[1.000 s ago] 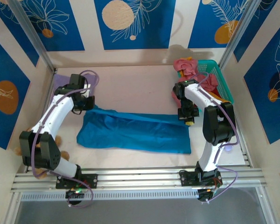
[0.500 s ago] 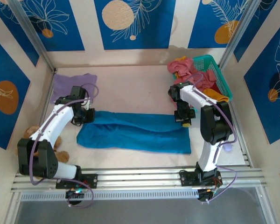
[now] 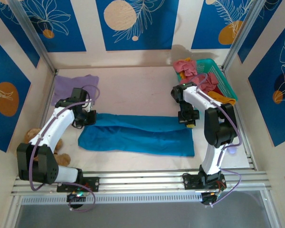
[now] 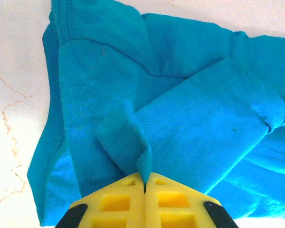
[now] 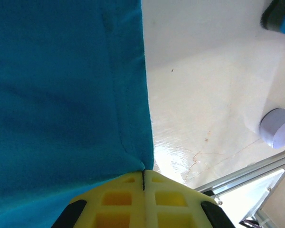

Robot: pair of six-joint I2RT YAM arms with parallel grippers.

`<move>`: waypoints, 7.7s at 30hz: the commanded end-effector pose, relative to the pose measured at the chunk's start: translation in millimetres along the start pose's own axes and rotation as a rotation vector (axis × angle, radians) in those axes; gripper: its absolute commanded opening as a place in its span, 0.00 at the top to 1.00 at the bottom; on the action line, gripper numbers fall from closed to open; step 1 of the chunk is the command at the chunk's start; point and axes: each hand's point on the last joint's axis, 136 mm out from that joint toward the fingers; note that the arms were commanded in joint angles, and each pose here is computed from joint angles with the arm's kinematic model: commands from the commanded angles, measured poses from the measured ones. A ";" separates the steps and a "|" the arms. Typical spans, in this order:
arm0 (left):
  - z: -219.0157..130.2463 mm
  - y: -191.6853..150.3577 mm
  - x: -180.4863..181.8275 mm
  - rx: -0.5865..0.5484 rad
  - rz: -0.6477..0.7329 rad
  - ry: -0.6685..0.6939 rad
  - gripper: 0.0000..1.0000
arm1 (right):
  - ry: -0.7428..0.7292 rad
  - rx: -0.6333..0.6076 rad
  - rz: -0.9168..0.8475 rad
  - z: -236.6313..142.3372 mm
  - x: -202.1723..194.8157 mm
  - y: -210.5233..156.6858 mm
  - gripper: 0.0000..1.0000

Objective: Fold and stack the t-shirts

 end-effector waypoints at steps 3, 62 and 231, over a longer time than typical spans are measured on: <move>-14.4 4.1 -6.2 -0.014 0.009 -0.009 1.00 | -0.057 -0.020 0.006 -17.6 -14.6 -15.6 1.00; 41.0 4.2 -60.5 0.283 -0.134 -0.204 0.47 | 0.282 -0.217 -0.017 -76.5 127.7 -4.0 0.67; 114.1 0.7 -29.1 0.250 -0.423 -0.147 0.46 | 0.859 -0.059 -0.076 -22.9 207.1 66.6 0.67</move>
Point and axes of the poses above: each hand's point on the last joint's axis, 136 mm out from that joint toward the fingers, its own z axis out along the fingers, its own x axis along the line the jaws close on, y = z × x, and after that the axes turned 12 degrees about -z, right-handed
